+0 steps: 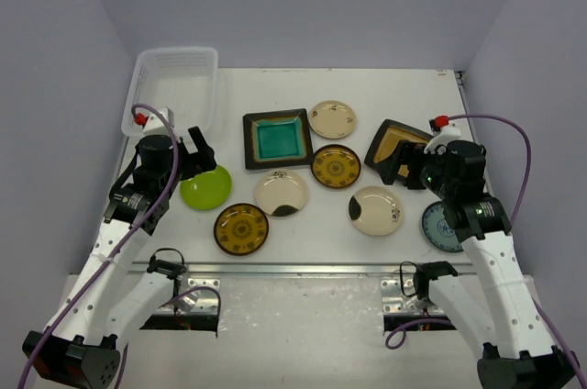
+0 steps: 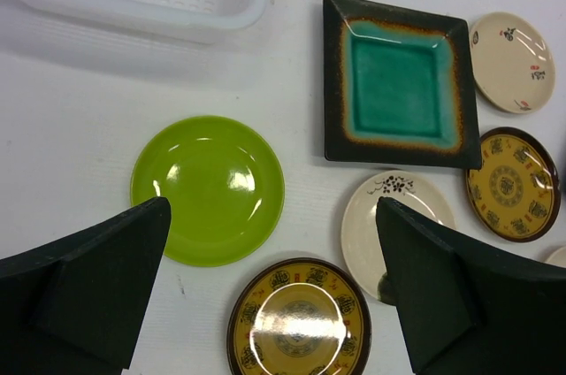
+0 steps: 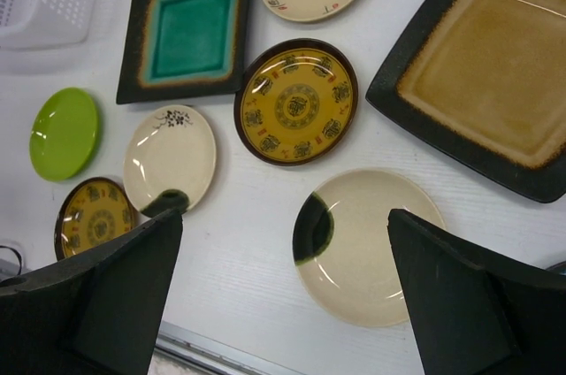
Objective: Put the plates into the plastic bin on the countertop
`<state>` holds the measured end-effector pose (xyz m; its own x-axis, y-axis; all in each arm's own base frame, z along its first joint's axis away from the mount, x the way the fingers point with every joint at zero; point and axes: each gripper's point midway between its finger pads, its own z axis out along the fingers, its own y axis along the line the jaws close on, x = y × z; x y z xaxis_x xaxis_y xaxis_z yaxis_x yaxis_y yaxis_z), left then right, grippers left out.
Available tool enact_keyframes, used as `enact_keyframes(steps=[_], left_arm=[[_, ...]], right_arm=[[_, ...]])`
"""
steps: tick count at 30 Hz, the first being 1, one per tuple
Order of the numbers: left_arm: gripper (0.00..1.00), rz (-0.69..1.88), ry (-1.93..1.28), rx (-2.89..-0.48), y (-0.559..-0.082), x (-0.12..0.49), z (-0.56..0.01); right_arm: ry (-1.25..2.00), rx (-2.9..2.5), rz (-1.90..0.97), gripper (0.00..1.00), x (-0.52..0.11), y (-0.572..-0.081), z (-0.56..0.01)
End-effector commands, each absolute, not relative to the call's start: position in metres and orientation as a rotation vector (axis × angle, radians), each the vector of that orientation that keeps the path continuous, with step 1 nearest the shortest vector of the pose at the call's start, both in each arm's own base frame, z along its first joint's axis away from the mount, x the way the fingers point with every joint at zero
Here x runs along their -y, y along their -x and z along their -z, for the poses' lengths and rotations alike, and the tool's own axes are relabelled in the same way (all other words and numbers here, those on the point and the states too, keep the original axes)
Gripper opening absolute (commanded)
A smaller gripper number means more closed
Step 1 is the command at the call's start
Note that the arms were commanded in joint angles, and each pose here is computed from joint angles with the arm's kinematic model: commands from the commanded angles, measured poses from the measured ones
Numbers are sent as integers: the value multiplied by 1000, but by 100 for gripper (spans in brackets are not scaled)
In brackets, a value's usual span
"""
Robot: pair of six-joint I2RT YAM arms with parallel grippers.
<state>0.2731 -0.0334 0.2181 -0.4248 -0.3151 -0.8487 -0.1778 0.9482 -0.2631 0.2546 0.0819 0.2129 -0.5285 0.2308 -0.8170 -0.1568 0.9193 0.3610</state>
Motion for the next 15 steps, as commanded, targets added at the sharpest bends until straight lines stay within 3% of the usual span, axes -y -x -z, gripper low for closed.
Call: enact_keyframes(steps=[1,8,15], left_arm=[[100,165,366,-1975,-274,33,-229],[100,191,366,-1946,-271,35,-234],[100,196,370,-1930,-270,34,-235]], right_arm=[[13,-1943,-604,99,-101,-268,-238],[120,-1904,-1094,99,-171,-289,-241],[241,-2139,-1082,99,-247,-374,-200]])
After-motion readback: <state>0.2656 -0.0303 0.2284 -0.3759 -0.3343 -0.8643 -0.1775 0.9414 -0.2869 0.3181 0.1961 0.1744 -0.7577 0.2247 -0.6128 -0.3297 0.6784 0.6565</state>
